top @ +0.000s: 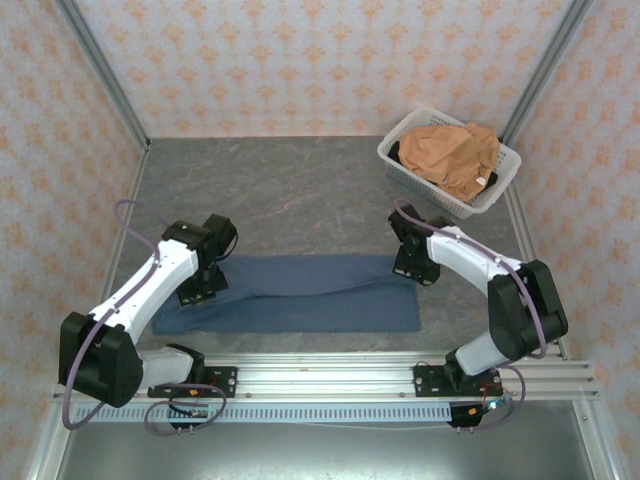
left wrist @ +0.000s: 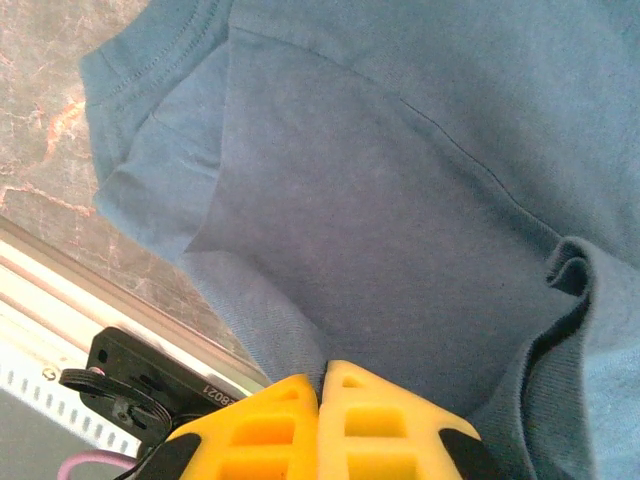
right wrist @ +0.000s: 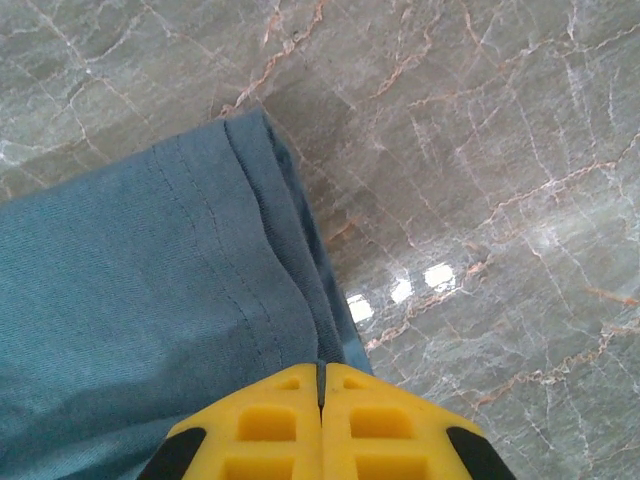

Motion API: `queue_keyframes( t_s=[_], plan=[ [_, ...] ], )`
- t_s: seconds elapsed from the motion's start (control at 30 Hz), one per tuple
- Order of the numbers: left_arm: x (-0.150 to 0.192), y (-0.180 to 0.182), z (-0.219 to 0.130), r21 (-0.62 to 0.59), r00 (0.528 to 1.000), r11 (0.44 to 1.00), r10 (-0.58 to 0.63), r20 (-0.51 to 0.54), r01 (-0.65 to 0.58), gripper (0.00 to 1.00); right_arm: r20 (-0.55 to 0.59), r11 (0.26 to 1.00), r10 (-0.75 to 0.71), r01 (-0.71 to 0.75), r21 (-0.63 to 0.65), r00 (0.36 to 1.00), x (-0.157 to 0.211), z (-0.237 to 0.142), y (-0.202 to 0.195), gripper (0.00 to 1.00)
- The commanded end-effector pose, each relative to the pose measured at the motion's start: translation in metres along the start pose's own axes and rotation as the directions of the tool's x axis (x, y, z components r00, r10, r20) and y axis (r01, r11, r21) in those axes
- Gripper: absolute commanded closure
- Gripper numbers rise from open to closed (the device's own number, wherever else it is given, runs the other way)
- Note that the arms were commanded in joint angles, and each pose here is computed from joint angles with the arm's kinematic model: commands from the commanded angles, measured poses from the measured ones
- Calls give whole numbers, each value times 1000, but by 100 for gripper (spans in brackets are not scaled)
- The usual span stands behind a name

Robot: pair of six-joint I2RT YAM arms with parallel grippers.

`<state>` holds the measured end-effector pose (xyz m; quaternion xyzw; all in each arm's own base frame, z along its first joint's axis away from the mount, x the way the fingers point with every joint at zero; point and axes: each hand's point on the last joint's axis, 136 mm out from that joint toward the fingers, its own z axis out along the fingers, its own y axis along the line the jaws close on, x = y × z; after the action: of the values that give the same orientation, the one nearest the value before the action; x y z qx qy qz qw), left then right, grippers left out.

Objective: Fold and stack the t-shirts

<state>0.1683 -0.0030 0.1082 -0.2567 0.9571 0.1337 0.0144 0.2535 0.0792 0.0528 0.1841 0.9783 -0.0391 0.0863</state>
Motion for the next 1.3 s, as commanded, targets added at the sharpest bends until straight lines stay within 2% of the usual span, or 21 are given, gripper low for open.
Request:
queue_keyframes(
  t_s=[0.0, 0.1, 0.17, 0.3, 0.47, 0.63, 0.73, 0.77, 0.87, 0.93, 1.1, 1.27],
  plan=[
    [-4, 12, -2, -59, 999, 998, -8, 41, 10, 100, -11, 1000, 14, -14, 25, 1000, 9, -3, -10, 98],
    [-4, 14, -1, -73, 999, 997, 0, 41, 3, 100, -22, 1000, 15, -15, 21, 1000, 11, -3, -10, 86],
    [-4, 15, 0, -79, 999, 997, 3, 43, 1, 100, -20, 999, 22, -22, 23, 1000, 12, -5, -12, 82],
    [-4, 13, 2, -75, 999, 997, 0, 45, 3, 100, 19, 998, 54, -55, 18, 998, 10, -17, -18, 68],
    [-3, 12, 4, -79, 999, 997, 5, 47, -1, 100, 51, 995, 99, -98, -25, 994, 4, -29, -14, 66],
    [-3, 10, 5, -81, 999, 997, -1, 48, 5, 100, 25, 986, 157, -155, -69, 987, 3, -22, -1, 62],
    [-3, 10, 5, -85, 999, 996, -3, 52, 7, 100, -26, 984, 167, -168, -52, 986, 11, -7, 2, 63],
    [-4, 10, 5, -87, 999, 996, -3, 53, 8, 100, -52, 986, 165, -167, -31, 985, 16, 1, 1, 68],
    [-5, 10, 5, -96, 998, 995, -3, 58, 9, 100, -120, 988, 154, -154, 6, 981, 32, 20, -2, 90],
    [-5, 9, 6, -98, 998, 995, -3, 59, 9, 100, -137, 989, 148, -144, 38, 979, 38, 30, -7, 96],
    [-6, 8, 7, -110, 998, 994, 0, 62, 7, 100, -110, 991, 128, -123, 50, 986, 30, 27, -11, 97],
    [-4, 8, 8, -115, 999, 993, 0, 49, 6, 100, -49, 992, 124, -122, 35, 991, 18, 9, -13, 92]
  ],
)
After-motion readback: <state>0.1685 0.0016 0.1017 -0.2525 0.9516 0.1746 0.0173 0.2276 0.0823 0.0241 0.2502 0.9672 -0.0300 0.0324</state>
